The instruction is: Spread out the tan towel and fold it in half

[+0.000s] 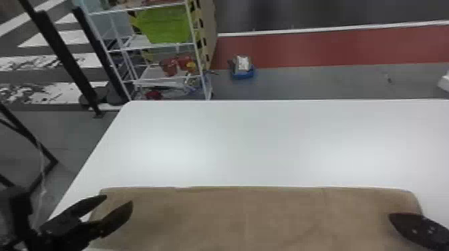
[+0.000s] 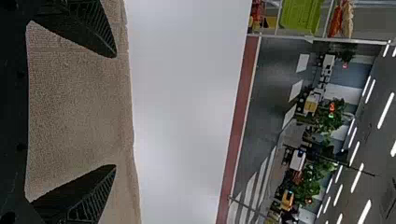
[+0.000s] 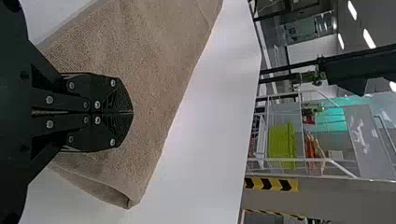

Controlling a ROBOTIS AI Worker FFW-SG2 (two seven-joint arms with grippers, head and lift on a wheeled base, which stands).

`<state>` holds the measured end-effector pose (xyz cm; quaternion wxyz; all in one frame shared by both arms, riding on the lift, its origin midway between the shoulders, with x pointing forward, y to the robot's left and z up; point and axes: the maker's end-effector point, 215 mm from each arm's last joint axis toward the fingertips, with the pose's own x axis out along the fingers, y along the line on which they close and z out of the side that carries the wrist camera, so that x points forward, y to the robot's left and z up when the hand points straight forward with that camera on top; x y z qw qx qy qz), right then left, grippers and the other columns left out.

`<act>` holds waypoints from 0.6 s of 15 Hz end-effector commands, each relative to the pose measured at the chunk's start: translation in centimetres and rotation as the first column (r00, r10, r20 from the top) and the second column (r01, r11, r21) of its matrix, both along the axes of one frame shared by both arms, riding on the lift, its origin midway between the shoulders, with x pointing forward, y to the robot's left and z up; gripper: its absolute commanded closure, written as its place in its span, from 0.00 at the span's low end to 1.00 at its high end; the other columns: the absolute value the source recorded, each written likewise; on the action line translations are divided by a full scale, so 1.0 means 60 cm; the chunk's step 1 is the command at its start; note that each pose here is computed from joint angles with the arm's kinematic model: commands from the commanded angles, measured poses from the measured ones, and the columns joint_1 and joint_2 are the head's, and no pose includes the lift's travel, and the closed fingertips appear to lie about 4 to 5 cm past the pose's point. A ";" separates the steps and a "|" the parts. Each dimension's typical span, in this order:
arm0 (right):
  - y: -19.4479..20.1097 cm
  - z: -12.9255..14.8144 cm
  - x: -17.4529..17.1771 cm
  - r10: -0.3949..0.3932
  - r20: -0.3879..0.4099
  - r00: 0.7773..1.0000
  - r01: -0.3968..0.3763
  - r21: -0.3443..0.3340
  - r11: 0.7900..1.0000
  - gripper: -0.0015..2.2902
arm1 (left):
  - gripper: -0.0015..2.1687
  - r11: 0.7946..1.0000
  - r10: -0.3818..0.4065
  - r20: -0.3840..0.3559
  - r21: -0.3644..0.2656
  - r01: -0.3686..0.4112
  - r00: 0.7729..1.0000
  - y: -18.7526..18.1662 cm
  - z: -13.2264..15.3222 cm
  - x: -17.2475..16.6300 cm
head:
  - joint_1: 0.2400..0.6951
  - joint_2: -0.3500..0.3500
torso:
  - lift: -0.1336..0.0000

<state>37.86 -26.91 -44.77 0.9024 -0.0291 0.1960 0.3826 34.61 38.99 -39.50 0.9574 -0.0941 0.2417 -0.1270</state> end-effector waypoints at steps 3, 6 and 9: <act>-0.009 -0.015 0.011 -0.034 -0.013 0.999 0.034 -0.033 0.999 0.77 | 0.02 1.000 -0.008 0.031 0.009 0.008 0.999 0.001 0.007 0.002 | 1.00 0.76 | 0.08; -0.020 -0.036 0.019 -0.068 -0.066 0.996 0.065 -0.047 0.997 0.77 | 0.02 1.000 -0.010 0.030 0.009 0.010 1.000 0.001 0.004 -0.001 | 1.00 0.76 | 0.08; -0.037 -0.054 0.022 -0.099 -0.101 0.990 0.093 -0.069 0.993 0.77 | 0.02 1.000 -0.016 0.044 0.025 0.014 0.999 0.004 0.005 -0.002 | 1.00 0.74 | 0.08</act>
